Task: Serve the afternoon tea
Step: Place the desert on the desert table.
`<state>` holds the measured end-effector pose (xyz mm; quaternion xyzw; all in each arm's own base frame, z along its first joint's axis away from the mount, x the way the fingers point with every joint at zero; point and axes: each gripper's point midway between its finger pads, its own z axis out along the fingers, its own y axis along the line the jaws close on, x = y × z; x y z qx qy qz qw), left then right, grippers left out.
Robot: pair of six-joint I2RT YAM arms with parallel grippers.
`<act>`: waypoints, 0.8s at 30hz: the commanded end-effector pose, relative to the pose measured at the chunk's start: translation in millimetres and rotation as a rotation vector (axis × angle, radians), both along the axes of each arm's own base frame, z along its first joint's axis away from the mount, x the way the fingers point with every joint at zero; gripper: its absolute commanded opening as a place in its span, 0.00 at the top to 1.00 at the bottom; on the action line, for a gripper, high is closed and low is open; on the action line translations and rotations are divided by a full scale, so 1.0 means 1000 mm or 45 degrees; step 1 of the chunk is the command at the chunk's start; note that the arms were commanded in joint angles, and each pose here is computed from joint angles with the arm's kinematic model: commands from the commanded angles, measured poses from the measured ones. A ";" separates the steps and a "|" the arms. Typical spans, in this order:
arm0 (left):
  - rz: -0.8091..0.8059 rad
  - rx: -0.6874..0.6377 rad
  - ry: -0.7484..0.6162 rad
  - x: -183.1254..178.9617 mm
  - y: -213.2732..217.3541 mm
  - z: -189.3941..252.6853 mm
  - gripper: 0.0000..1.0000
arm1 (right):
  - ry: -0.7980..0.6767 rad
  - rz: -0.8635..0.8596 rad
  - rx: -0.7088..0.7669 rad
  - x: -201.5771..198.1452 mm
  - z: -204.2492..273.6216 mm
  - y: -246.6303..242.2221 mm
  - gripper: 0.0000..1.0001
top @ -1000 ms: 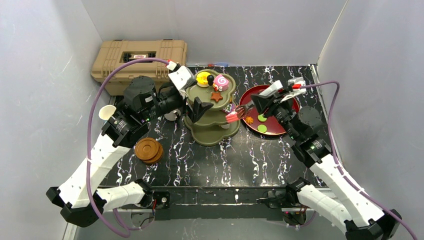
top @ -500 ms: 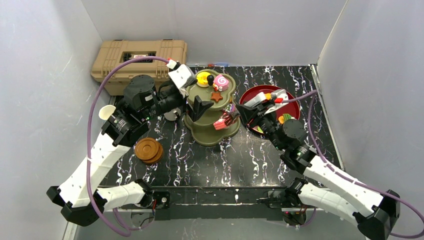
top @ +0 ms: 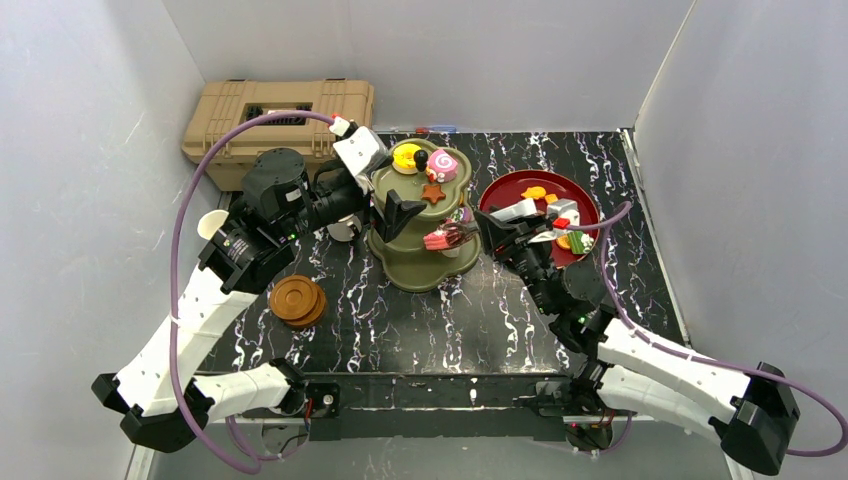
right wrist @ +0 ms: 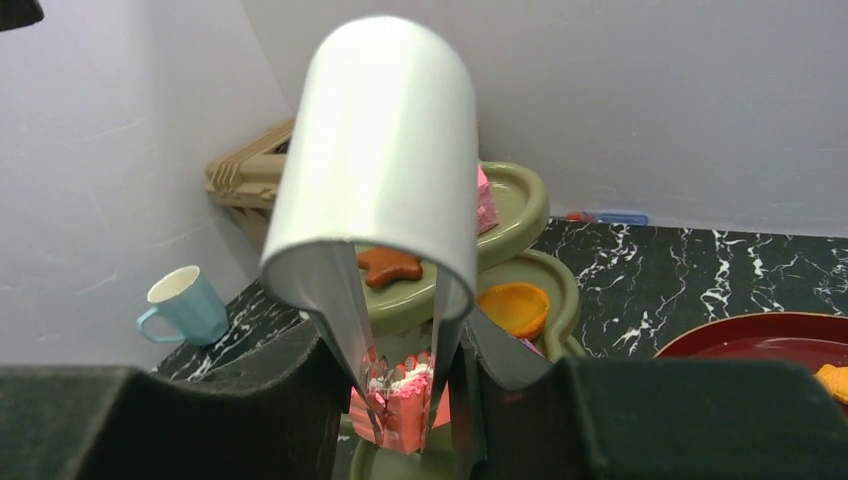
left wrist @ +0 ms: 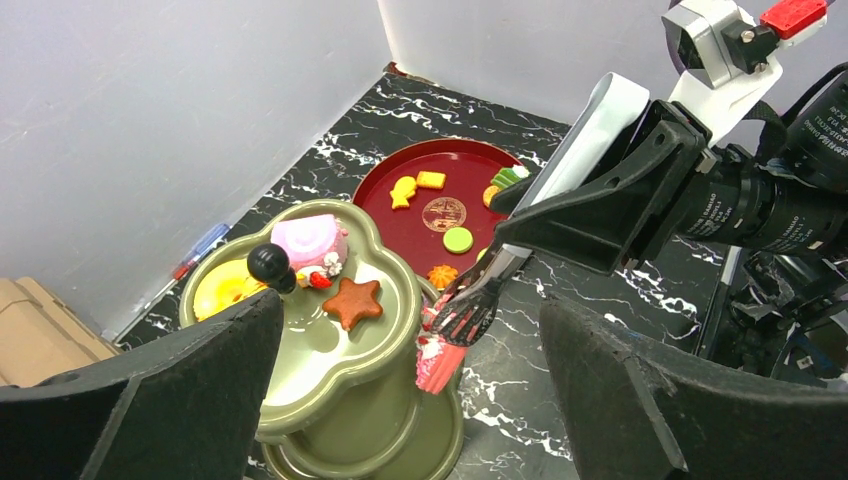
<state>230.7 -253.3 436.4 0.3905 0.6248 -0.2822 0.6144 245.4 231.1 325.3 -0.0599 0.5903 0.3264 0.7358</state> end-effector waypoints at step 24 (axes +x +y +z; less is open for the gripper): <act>-0.011 -0.051 -0.020 -0.008 0.005 0.020 0.02 | -0.111 -0.143 0.226 0.007 0.011 0.004 0.99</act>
